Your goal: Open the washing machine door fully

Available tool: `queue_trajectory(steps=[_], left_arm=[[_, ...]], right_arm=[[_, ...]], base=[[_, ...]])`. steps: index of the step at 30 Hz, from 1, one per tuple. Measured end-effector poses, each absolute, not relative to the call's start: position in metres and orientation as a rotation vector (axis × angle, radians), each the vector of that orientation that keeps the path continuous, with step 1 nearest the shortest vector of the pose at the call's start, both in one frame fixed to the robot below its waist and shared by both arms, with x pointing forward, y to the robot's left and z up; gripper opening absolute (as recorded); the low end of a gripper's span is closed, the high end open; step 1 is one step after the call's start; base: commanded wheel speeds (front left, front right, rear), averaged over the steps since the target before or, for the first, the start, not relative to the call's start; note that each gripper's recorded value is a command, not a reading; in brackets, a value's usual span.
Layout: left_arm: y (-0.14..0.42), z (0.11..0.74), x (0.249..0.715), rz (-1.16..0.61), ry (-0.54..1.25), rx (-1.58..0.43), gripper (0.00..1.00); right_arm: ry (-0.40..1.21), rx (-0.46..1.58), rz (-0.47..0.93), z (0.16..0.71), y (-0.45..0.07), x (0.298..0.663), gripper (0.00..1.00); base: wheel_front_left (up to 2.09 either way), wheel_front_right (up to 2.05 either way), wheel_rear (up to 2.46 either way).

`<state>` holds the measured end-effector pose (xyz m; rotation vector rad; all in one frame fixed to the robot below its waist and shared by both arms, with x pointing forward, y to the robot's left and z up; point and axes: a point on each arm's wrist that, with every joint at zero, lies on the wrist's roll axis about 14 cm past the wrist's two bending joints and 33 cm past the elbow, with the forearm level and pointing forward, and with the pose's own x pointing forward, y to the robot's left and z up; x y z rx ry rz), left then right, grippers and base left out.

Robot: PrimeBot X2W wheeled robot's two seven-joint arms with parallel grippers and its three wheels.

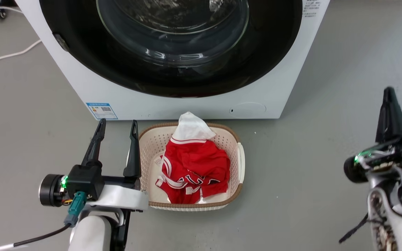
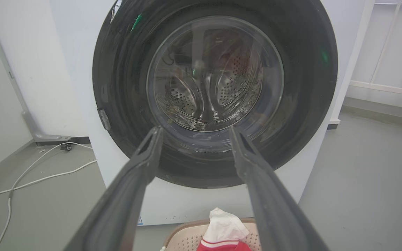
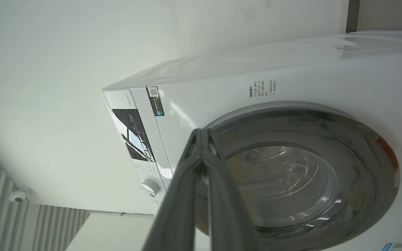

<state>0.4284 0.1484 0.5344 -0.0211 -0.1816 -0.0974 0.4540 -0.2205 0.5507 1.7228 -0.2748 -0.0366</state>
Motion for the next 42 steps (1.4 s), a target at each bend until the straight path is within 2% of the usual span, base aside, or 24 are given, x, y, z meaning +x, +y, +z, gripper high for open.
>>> queue_trajectory(steps=[4,5,9,16,23,33,42], left_arm=[[0.147,0.529,0.438,-0.1,-0.173,-0.025,1.0],[0.148,0.526,0.447,-0.099,-0.172,-0.028,1.0],[0.149,0.522,0.457,-0.097,-0.169,-0.031,1.0],[0.152,0.515,0.47,-0.096,-0.167,-0.031,1.0],[0.154,0.511,0.478,-0.094,-0.168,-0.034,1.0],[0.158,0.5,0.485,-0.089,-0.148,-0.032,1.0],[0.16,0.49,0.487,-0.085,-0.126,-0.033,1.0]], right_arm=[[-0.255,1.739,-0.028,0.551,-0.237,0.482,0.0],[-0.232,1.694,-0.015,0.555,-0.248,0.507,0.0],[-0.188,1.603,0.003,0.562,-0.259,0.541,0.0],[-0.074,1.449,0.066,0.574,-0.249,0.596,0.0],[0.088,1.306,0.147,0.572,-0.213,0.641,0.0],[0.294,1.202,0.257,0.55,-0.152,0.67,0.0],[0.347,1.17,0.273,0.536,-0.136,0.681,0.0]], base=[[0.0,0.0,0.0],[0.0,0.0,0.0],[0.0,0.0,0.0],[0.0,0.0,0.0],[0.0,0.0,0.0],[0.0,0.0,0.0],[0.0,0.0,0.0]])
